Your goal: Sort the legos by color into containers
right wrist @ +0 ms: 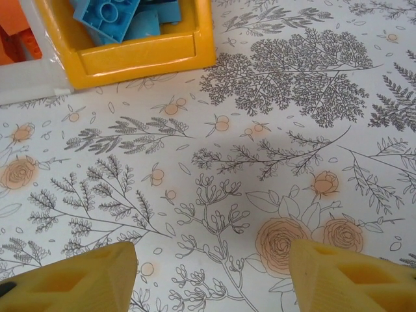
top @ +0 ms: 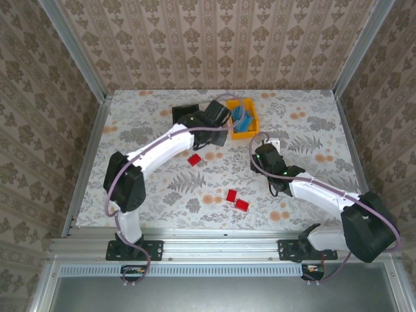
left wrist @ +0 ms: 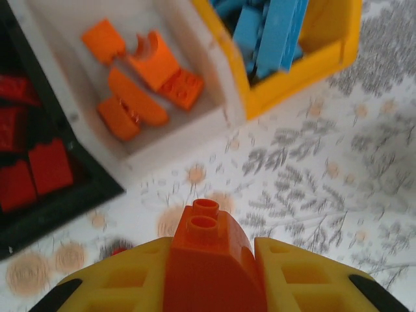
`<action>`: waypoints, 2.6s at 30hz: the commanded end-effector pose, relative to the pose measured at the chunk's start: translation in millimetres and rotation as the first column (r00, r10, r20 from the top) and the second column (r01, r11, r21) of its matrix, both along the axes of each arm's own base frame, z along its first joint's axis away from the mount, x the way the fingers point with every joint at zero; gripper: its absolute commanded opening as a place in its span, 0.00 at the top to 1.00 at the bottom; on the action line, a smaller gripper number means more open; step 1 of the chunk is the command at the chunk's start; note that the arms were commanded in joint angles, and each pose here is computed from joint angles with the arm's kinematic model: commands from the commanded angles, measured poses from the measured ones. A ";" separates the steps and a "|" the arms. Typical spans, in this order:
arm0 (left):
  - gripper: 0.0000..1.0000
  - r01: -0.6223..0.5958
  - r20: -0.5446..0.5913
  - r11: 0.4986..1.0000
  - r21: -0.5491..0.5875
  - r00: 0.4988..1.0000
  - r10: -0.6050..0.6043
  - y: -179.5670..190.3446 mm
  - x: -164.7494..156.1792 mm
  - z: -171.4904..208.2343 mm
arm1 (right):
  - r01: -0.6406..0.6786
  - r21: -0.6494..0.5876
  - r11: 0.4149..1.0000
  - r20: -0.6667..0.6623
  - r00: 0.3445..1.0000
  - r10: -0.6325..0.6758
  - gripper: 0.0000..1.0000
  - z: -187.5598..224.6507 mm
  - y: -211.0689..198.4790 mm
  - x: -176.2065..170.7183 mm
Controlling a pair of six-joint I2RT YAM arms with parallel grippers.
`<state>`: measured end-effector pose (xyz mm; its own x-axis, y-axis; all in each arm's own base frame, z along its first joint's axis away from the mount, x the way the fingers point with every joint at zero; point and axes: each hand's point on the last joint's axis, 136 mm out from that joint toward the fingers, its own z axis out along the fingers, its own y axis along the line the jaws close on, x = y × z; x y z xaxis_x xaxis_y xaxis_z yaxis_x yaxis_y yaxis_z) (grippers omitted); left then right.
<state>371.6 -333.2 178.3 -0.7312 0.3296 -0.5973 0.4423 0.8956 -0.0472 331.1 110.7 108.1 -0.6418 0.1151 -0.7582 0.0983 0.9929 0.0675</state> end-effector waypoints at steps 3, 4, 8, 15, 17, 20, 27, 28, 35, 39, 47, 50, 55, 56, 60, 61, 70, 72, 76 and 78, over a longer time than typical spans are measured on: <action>0.77 0.015 -0.072 0.996 -0.087 0.997 -0.021 -1.0 42.0 0.7 | 0.056 0.048 0.997 -0.002 0.998 -0.056 0.34 -4.5 -5.1 6.8; 0.77 0.007 -0.076 0.994 -0.109 0.997 -0.015 -2.2 50.2 1.9 | 0.058 0.057 0.997 -0.005 0.998 -0.058 0.34 -5.4 -5.2 7.1; 0.77 -0.035 -0.077 0.990 -0.137 0.997 0.025 -1.5 88.8 -2.9 | 0.072 0.076 0.995 -0.003 0.997 -0.072 0.34 -3.9 -8.9 6.7; 0.73 -0.055 -0.102 0.988 -0.146 0.994 0.041 -5.8 126.0 -24.2 | 0.073 0.100 0.992 0.003 0.997 -0.073 0.34 -1.3 -10.9 4.5; 0.71 -0.061 -0.107 0.989 -0.133 0.993 0.047 -4.8 130.7 -30.9 | 0.069 0.101 0.993 0.000 0.998 -0.069 0.34 -1.5 -10.1 4.3; 0.70 -0.075 -0.124 0.988 -0.134 0.991 0.058 -2.4 134.7 -39.6 | 0.064 0.103 0.993 -0.001 0.998 -0.065 0.34 -0.8 -9.3 4.1; 0.37 -0.066 -0.094 0.985 -0.160 0.994 0.051 -0.4 132.1 -14.5 | 0.040 0.120 0.992 -0.002 0.999 -0.040 0.33 0.4 -5.0 2.5; 0.32 -0.060 -0.084 0.985 -0.164 0.995 0.047 0.3 130.1 -7.0 | 0.036 0.124 0.992 -0.001 0.999 -0.036 0.33 1.1 -4.1 2.6; 0.17 -0.025 0.010 0.982 -0.185 1.000 0.027 20.1 86.1 34.7 | 0.029 0.126 0.992 0.001 1.000 -0.030 0.33 1.5 -3.3 2.1; 0.17 -0.026 0.004 0.997 -0.076 1.000 0.026 59.9 47.3 -2.4 | 0.023 0.133 0.991 0.003 1.000 -0.024 0.33 2.5 -1.6 1.6; 0.10 0.036 -0.076 0.996 0.087 0.997 -0.029 97.6 8.4 -84.4 | 0.009 0.152 0.988 0.001 1.000 -0.009 0.33 3.1 2.5 1.6; 0.08 0.048 -0.081 0.995 0.084 0.996 -0.041 101.8 15.2 -103.4 | 0.005 0.151 0.989 -0.002 1.000 -0.005 0.33 2.4 2.8 1.2; 0.07 0.098 -0.088 0.995 0.025 0.992 -0.095 91.9 19.8 -119.8 | 0.004 0.149 0.989 0.001 1.000 -0.004 0.32 4.1 2.1 0.2; 0.08 0.102 -0.105 0.994 0.024 0.990 -0.099 90.5 19.2 -124.4 | 0.003 0.148 0.989 0.003 1.000 -0.003 0.32 4.6 2.3 0.5; 0.14 0.100 -0.147 0.995 0.018 0.984 -0.097 88.4 13.9 -139.4 | 0.005 0.146 0.989 -0.001 1.000 -0.005 0.32 3.6 1.7 0.2; 0.15 0.102 -0.150 0.995 0.018 0.984 -0.098 87.7 11.4 -141.3 | 0.005 0.144 0.990 -0.001 1.000 -0.005 0.32 3.4 1.5 0.4; 0.25 0.131 -0.186 0.989 0.062 0.976 -0.117 86.5 -17.1 -158.1 | 0.004 0.141 0.990 -0.013 1.000 -0.002 0.32 0.1 2.7 1.1; 0.27 0.141 -0.182 0.985 0.096 0.976 -0.122 83.7 -23.4 -161.6 | 0.007 0.139 0.990 -0.015 1.000 -0.005 0.32 -0.7 2.2 0.9; 0.39 0.147 -0.163 0.969 0.196 0.980 -0.116 84.0 -30.2 -168.0 | 0.006 0.142 0.990 -0.015 1.000 -0.004 0.32 -0.7 2.9 1.3; 0.46 0.136 -0.158 0.965 0.224 0.982 -0.102 84.5 -31.8 -168.2 | 0.006 0.143 0.990 -0.015 1.000 -0.004 0.32 -0.8 2.8 1.0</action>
<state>354.8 -257.3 21.4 -0.7370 0.5058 -0.4484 0.5521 0.8332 0.0325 333.1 113.4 107.6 -0.6498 0.2162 -0.7287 0.1060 0.9751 0.1948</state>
